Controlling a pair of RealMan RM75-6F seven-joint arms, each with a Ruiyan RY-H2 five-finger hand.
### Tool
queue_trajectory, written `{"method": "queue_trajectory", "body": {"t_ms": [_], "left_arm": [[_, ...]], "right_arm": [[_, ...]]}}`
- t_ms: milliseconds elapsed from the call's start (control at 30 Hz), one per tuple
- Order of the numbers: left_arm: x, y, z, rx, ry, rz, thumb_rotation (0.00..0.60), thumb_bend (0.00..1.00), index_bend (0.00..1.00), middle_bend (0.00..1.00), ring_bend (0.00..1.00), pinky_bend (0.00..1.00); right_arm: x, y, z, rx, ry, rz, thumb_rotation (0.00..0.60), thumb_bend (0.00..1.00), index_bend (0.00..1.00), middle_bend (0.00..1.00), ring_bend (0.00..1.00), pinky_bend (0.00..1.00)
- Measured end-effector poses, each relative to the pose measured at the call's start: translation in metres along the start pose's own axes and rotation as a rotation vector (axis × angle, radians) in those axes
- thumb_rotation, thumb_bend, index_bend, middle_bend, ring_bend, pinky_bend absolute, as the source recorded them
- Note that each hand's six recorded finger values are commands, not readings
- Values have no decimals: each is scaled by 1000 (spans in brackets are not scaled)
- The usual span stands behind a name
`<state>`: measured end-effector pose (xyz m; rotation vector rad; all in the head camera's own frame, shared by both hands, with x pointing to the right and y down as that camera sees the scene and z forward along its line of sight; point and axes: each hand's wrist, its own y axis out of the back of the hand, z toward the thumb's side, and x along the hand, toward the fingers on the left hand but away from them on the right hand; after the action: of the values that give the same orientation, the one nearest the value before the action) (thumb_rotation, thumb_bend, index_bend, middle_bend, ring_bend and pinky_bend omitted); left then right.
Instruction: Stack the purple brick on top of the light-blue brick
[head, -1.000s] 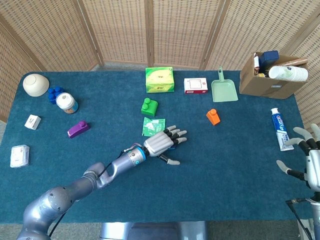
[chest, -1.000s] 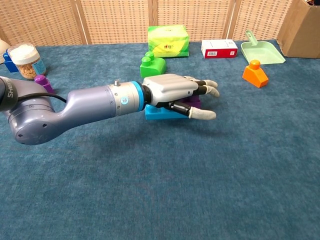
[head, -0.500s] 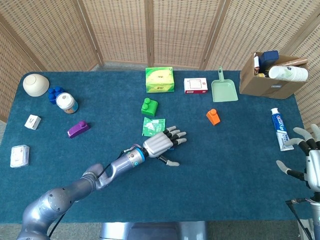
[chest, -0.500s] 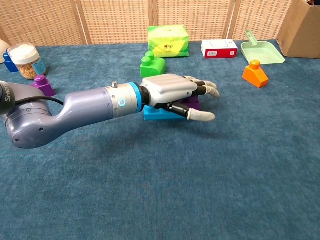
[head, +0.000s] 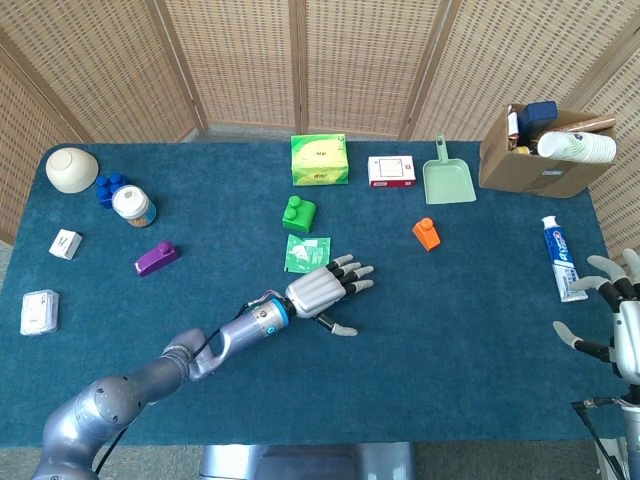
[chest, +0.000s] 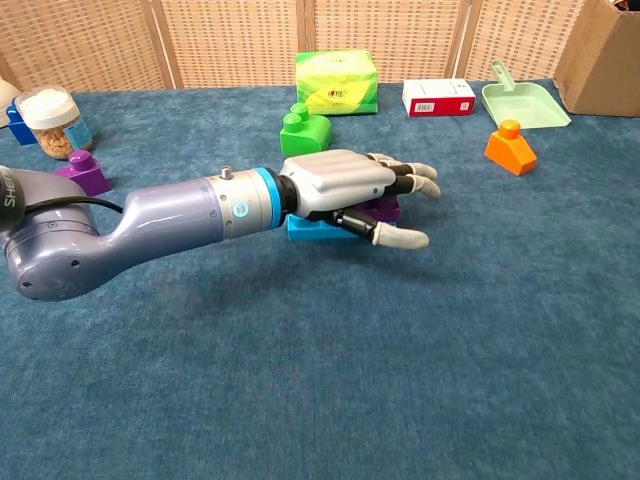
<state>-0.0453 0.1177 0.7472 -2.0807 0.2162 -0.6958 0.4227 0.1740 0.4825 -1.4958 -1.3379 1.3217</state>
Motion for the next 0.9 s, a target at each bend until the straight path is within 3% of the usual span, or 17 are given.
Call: {"method": "queue_trajectory", "body": {"t_ms": [900], "left_arm": [[-7, -3, -4, 39, -2, 10, 0, 125, 81, 0, 0, 0]], "right_arm": [[0, -1, 2, 2, -4, 4, 554, 112, 409, 238, 0, 7]]}}
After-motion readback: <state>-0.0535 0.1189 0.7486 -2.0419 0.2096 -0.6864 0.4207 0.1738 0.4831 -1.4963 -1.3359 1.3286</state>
